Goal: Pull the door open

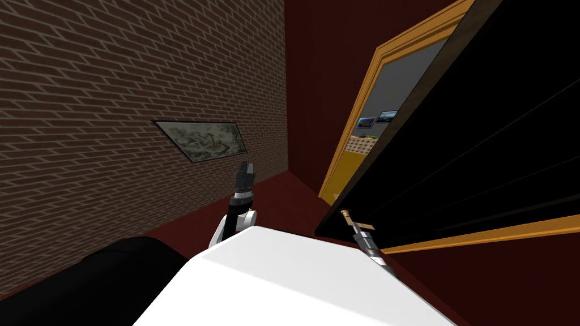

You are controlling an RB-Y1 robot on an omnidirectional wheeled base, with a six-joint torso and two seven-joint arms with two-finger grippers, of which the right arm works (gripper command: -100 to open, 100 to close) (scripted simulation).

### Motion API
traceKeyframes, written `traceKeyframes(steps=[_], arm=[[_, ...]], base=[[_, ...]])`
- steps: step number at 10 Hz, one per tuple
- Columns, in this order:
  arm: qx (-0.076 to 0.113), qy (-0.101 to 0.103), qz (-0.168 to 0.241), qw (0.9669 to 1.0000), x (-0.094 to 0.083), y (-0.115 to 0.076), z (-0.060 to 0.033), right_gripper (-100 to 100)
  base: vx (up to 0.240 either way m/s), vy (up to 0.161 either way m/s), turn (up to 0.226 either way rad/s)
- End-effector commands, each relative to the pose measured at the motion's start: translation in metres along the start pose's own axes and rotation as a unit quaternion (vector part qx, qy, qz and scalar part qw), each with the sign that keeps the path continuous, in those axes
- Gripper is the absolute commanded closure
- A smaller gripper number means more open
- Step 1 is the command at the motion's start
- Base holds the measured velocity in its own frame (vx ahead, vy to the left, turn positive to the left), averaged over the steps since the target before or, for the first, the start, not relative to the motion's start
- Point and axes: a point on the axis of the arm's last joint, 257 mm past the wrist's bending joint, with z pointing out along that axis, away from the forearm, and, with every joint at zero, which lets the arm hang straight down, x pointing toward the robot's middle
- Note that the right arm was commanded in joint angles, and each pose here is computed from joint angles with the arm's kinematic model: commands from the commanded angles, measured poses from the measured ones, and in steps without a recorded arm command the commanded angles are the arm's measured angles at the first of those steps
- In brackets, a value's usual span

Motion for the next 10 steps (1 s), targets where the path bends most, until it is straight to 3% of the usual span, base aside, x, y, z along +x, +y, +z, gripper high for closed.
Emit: traceKeyframes(steps=[1,7,10], arm=[[0.001,0.003,0.001,1.0000,0.000,-0.001,-0.0074,100],[-0.001,0.009,0.000,1.0000,-0.004,0.001,-0.0242,100],[0.001,0.013,0.002,0.9999,0.001,-0.002,-0.0240,100]], base=[[-0.202,-0.075,0.187],[-0.208,-0.081,0.171],[-0.139,-0.040,0.122]])
